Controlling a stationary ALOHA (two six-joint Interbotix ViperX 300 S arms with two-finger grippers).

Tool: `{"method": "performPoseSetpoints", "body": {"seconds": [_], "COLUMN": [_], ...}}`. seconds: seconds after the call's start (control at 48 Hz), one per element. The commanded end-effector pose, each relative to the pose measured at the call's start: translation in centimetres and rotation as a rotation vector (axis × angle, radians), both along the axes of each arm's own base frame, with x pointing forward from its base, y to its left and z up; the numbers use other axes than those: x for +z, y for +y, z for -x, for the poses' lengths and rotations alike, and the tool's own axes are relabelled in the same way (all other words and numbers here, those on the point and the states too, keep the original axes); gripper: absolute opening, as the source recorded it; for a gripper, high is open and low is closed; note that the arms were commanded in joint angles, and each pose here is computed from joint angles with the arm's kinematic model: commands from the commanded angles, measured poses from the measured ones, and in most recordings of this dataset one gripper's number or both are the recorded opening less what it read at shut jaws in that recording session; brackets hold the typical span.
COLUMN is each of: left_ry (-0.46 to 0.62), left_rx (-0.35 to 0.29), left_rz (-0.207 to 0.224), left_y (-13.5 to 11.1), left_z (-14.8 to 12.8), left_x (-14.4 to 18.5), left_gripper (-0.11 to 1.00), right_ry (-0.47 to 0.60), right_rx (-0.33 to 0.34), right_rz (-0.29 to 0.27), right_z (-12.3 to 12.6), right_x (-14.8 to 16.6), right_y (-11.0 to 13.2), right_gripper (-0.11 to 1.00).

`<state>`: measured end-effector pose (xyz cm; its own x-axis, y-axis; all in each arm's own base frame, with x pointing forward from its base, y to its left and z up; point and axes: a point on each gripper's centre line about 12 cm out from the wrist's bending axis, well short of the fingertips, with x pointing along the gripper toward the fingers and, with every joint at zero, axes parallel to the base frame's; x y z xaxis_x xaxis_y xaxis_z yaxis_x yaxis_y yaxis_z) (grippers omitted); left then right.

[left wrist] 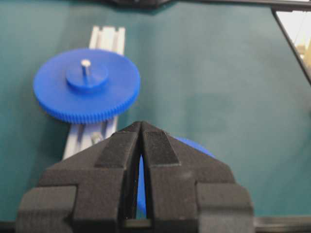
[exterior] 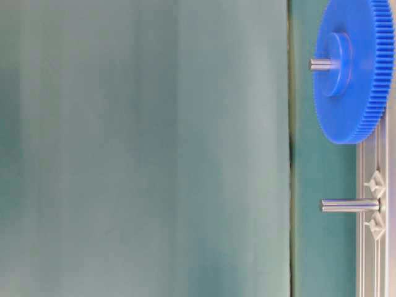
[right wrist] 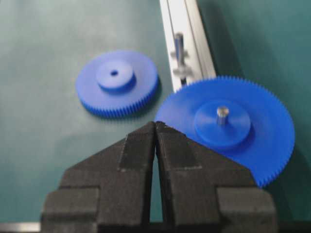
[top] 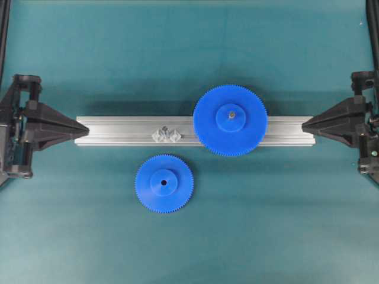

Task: Insert the small gear onto the shaft.
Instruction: 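Move the left gripper toward the small blue gear on the table, then lower the left gripper over the small blue gear's hub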

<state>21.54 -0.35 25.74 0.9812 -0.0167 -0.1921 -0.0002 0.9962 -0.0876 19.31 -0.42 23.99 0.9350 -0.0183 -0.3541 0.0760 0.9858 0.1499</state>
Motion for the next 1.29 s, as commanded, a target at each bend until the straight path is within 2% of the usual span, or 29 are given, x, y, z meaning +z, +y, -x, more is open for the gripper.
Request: {"method": "performPoseSetpoints", "body": {"seconds": [0.0,0.083,0.271,0.479,0.563,0.75,0.855,1.042,1.271], "left_ry": [0.014,0.035,0.044,0.124,0.161,0.264,0.324,0.427,0.468], "left_rx": [0.009,0.01,0.005,-0.01,-0.029,-0.076,-0.085,-0.085,-0.102], "left_rz": [0.036,0.059,0.057,0.048,0.038,-0.035,-0.059,-0.064,-0.067], "left_y": [0.0,-0.1,-0.2,-0.6,-1.1,-2.0,-2.2,-2.4,-3.2], "left_z": [-0.7,-1.0,-1.6,-2.4,-3.1,-5.3,-6.7,-9.2,-11.5], "left_x": [0.5,0.3,0.5,-0.2,-0.5,-1.7,-2.2,-3.3,-3.8], "left_gripper": [0.02,0.03,0.03,0.03,0.03,0.03,0.03,0.03,0.03], "right_ry": [0.009,0.041,0.072,0.115,0.129,0.132,0.135,0.133,0.142], "right_rx": [-0.011,-0.019,-0.039,-0.058,-0.059,-0.061,-0.064,-0.071,-0.081], "right_rz": [-0.009,-0.009,-0.004,-0.008,-0.009,-0.009,-0.011,-0.013,-0.014], "right_z": [-0.6,-0.9,-1.1,-0.9,-0.9,-0.8,-0.8,-0.8,-0.8], "right_x": [0.5,-0.1,-0.7,-1.2,-1.3,-1.3,-1.4,-1.3,-1.3], "right_y": [-0.2,-0.4,-0.8,-1.2,-1.2,-1.2,-1.3,-1.4,-1.6], "right_gripper": [0.09,0.09,0.09,0.09,0.09,0.09,0.09,0.09,0.09]}}
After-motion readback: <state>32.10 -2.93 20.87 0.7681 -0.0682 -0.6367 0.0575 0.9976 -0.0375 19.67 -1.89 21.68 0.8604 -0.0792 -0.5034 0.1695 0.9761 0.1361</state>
